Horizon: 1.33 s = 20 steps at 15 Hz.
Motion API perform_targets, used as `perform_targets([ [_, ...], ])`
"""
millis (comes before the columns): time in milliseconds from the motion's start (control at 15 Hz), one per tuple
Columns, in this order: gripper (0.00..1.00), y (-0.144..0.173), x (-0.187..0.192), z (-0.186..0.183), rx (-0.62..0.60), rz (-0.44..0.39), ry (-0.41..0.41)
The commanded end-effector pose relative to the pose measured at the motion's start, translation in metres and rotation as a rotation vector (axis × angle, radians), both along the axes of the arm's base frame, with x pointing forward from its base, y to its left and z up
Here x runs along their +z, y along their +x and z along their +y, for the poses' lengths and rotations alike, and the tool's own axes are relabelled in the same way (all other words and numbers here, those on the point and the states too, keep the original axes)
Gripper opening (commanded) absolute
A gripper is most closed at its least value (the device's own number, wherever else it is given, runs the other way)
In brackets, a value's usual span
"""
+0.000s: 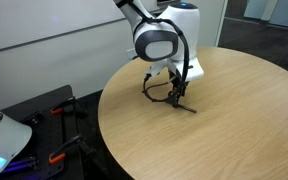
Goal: Move the cup away from you then put the marker in the cup
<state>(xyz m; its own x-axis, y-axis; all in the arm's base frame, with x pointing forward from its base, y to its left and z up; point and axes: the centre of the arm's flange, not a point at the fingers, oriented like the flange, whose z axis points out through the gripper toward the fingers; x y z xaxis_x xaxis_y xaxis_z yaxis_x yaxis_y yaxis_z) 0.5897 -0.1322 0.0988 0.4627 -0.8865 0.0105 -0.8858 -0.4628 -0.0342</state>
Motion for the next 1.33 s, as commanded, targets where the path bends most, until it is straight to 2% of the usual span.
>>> perform_targets([
  [0,0.5,-0.006,0.004,-0.004,-0.016,-0.011,0.01],
  [67,0.5,-0.007,0.004,-0.005,-0.017,-0.009,0.011],
  [133,0.43,-0.007,0.003,-0.006,-0.019,-0.007,0.012],
  [333,0.41,-0.008,0.0,-0.007,-0.022,0.0,0.013],
  [467,0.44,-0.008,-0.001,-0.008,-0.023,0.004,0.014],
  [533,0.5,-0.009,-0.002,-0.008,-0.022,0.009,0.014],
  [600,0.5,-0.009,-0.004,-0.008,-0.024,0.012,0.015],
  [667,0.42,-0.01,-0.004,-0.008,-0.023,0.014,0.015],
  [733,0.25,-0.01,-0.005,-0.008,-0.023,0.014,0.013],
  [800,0.22,-0.011,-0.005,-0.007,-0.021,0.013,0.012],
  [1000,0.01,-0.01,0.001,-0.004,-0.014,0.004,0.006],
  [1267,0.03,-0.011,0.029,0.01,0.027,-0.029,0.008],
])
